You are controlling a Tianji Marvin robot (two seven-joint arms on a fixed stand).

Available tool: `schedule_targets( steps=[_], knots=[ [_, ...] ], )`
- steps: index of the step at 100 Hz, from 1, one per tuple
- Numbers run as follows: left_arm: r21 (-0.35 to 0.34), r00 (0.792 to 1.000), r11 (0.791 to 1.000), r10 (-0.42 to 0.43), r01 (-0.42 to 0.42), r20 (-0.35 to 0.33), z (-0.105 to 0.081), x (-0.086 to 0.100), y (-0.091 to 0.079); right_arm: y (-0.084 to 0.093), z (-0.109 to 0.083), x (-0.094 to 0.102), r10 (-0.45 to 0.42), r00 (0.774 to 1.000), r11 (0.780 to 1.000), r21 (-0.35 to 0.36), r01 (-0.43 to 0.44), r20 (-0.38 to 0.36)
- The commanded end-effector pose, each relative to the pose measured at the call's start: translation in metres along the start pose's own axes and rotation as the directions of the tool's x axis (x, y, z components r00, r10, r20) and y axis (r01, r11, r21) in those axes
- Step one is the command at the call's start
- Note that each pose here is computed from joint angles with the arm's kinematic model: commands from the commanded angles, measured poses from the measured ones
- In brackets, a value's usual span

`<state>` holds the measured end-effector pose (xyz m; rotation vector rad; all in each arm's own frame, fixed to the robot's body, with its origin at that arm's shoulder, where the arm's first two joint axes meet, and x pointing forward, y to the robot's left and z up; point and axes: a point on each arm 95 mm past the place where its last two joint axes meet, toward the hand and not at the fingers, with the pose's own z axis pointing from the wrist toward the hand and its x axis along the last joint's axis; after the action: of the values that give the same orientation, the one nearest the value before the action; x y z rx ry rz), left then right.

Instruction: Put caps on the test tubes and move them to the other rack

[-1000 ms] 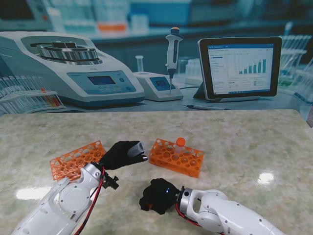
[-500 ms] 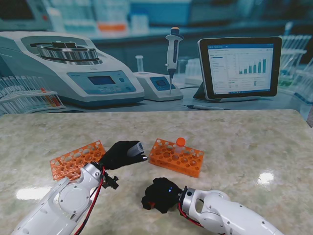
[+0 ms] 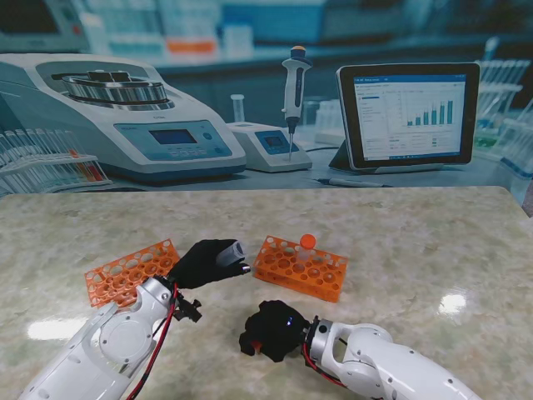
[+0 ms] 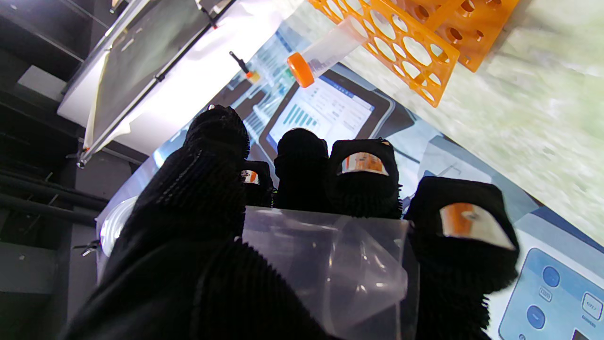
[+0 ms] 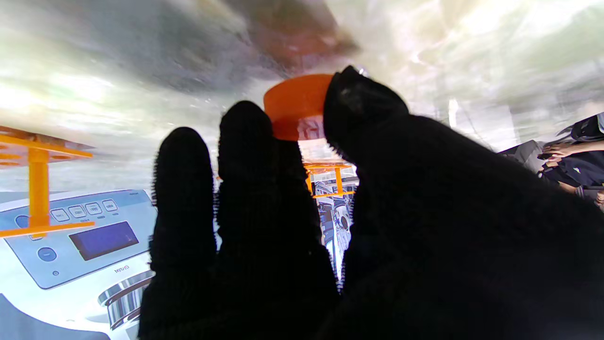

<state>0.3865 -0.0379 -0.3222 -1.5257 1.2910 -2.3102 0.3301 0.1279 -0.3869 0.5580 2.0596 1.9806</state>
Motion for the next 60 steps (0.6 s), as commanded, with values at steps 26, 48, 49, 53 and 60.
schedule_targets(
  steps=[26, 48, 49, 53, 60],
  knots=[
    [0.001, 1.000, 1.000, -0.001, 0.001, -0.001, -0.001, 0.000, 0.001, 0.006, -0.001, 0.007, 0.009, 1.000, 0.999, -0.033, -0.009, -0.008],
    [0.001, 1.000, 1.000, -0.001, 0.001, 0.000, -0.001, 0.000, 0.001, 0.009, -0.003, 0.009, 0.018, 1.000, 0.998, -0.057, -0.018, -0.001],
    [0.001, 1.000, 1.000, -0.001, 0.001, 0.000, -0.001, 0.000, 0.001, 0.009, -0.003, 0.009, 0.018, 1.000, 0.998, -0.059, -0.018, 0.000],
    [0.001, 1.000, 1.000, -0.001, 0.001, 0.000, -0.001, 0.000, 0.001, 0.010, -0.003, 0.009, 0.020, 1.000, 0.998, -0.064, -0.020, 0.001],
    [0.002, 1.000, 1.000, -0.001, 0.001, 0.000, -0.001, 0.000, 0.000, 0.011, -0.004, 0.009, 0.023, 1.000, 0.997, -0.073, -0.022, 0.003]
  ],
)
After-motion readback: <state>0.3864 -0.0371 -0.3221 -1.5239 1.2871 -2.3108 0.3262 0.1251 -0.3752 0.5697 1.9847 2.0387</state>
